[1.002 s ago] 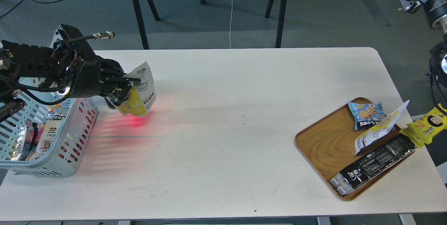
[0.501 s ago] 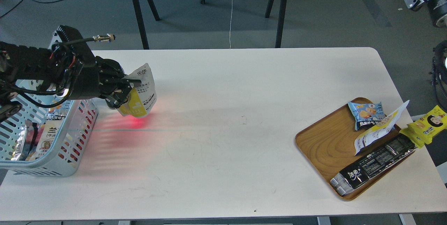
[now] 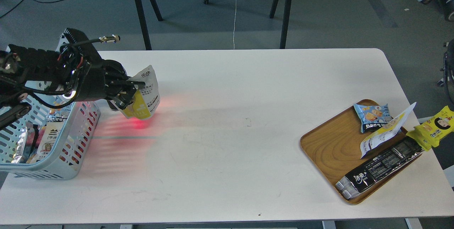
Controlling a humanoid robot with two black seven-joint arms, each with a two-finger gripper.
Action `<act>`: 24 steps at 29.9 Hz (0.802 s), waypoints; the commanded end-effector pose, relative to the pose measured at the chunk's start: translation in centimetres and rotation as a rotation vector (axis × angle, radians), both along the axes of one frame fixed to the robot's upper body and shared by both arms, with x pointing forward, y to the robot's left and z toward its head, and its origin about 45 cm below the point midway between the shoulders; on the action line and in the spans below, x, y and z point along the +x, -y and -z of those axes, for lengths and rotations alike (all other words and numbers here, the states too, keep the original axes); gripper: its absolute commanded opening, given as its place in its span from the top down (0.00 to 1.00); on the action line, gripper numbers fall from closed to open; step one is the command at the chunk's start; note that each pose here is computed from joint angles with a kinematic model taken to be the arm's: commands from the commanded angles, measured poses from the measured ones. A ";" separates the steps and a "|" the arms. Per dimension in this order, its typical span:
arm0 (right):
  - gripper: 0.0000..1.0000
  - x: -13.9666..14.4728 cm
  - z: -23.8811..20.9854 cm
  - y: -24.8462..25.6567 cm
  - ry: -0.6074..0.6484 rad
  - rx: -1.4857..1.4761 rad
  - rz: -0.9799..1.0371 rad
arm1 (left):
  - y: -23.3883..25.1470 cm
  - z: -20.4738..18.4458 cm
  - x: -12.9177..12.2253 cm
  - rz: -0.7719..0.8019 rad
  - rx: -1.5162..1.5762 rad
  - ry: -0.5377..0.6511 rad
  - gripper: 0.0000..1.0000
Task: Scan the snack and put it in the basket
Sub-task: 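Hold the snack bag in front of the scanner with the left gripper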
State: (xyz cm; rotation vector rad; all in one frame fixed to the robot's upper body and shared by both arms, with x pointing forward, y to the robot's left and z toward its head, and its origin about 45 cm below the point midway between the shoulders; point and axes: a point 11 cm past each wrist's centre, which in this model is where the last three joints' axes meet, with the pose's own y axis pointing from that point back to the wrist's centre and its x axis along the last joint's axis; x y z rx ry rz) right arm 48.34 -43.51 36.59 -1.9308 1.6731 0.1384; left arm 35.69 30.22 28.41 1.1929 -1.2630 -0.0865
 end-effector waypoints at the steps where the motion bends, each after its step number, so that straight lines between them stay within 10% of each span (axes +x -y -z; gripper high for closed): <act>1: 0.01 -0.2 -0.1 0.3 0.000 -0.003 0.005 | 0.4 -0.8 -0.8 0.030 0.003 0.014 1.00; 24: 0.01 0.0 -0.5 0.2 0.009 -0.002 0.002 | -0.9 0.0 1.0 -0.040 0.002 0.008 1.00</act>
